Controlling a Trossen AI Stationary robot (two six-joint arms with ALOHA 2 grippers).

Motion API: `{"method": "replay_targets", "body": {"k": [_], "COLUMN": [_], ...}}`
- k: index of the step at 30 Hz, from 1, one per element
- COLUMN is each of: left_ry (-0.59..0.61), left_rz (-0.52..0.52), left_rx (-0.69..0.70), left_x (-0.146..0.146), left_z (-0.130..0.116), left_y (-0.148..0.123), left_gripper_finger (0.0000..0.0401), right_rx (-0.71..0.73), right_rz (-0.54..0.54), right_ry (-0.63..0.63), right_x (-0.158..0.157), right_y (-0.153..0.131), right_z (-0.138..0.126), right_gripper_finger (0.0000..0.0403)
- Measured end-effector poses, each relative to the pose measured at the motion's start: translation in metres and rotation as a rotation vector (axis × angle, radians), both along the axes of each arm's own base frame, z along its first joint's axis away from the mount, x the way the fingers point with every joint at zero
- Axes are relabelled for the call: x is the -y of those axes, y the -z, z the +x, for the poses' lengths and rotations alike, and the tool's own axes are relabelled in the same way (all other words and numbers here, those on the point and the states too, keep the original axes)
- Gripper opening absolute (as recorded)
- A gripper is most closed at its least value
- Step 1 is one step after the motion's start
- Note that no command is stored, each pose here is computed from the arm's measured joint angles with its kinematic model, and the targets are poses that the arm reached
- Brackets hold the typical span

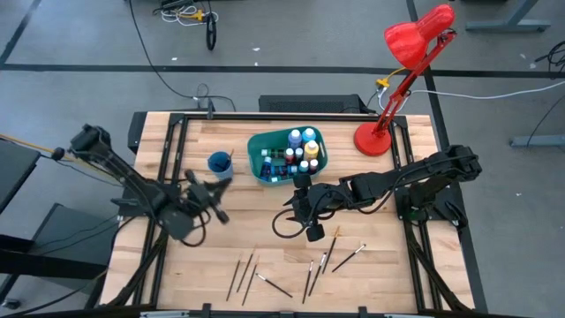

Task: Pick & Place Paint Supplies
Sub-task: Put the gold paint brush into the blue cup

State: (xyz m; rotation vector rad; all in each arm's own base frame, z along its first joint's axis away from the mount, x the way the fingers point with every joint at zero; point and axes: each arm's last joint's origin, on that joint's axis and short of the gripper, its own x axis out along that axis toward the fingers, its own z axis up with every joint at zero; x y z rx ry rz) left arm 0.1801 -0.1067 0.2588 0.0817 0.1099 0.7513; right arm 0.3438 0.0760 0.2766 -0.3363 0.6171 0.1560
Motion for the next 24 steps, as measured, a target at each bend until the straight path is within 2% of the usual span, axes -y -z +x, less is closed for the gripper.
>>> {"method": "replay_targets", "body": {"k": [4,8,11,17,21,24], "left_ry": [-0.07,-0.203,-0.298,-0.489,-0.549,-0.623], "left_rz": [0.065,0.122,0.107,0.113,0.072,0.095], "left_rx": [-0.026,-0.059,-0.043,-0.082,-0.091,-0.124], "left_x": [-0.014,-0.03,-0.045,-0.079,-0.101,-0.114], "left_z": [-0.007,-0.005,0.001,0.021,0.036,0.046], "left_y": [-0.013,-0.018,-0.018,-0.004,0.009,0.017], "left_gripper_finger": [0.0008,0.0008,0.0008,0.0008,0.0008,0.0008], "right_rx": [0.005,0.019,0.03,0.041,0.041,0.041], "right_rz": [0.001,0.004,0.007,0.009,0.009,0.009], "right_ry": [0.0,0.0,0.0,0.0,0.0,0.0], "right_x": [0.0,0.0,0.0,0.0,0.0,0.0], "right_y": [0.0,-0.001,-0.002,-0.003,-0.003,-0.003], "right_z": [0.0,0.001,0.002,0.002,0.002,0.002], "right_gripper_finger": [0.0192,0.0192,0.0192,0.0192,0.0192,0.0192]}}
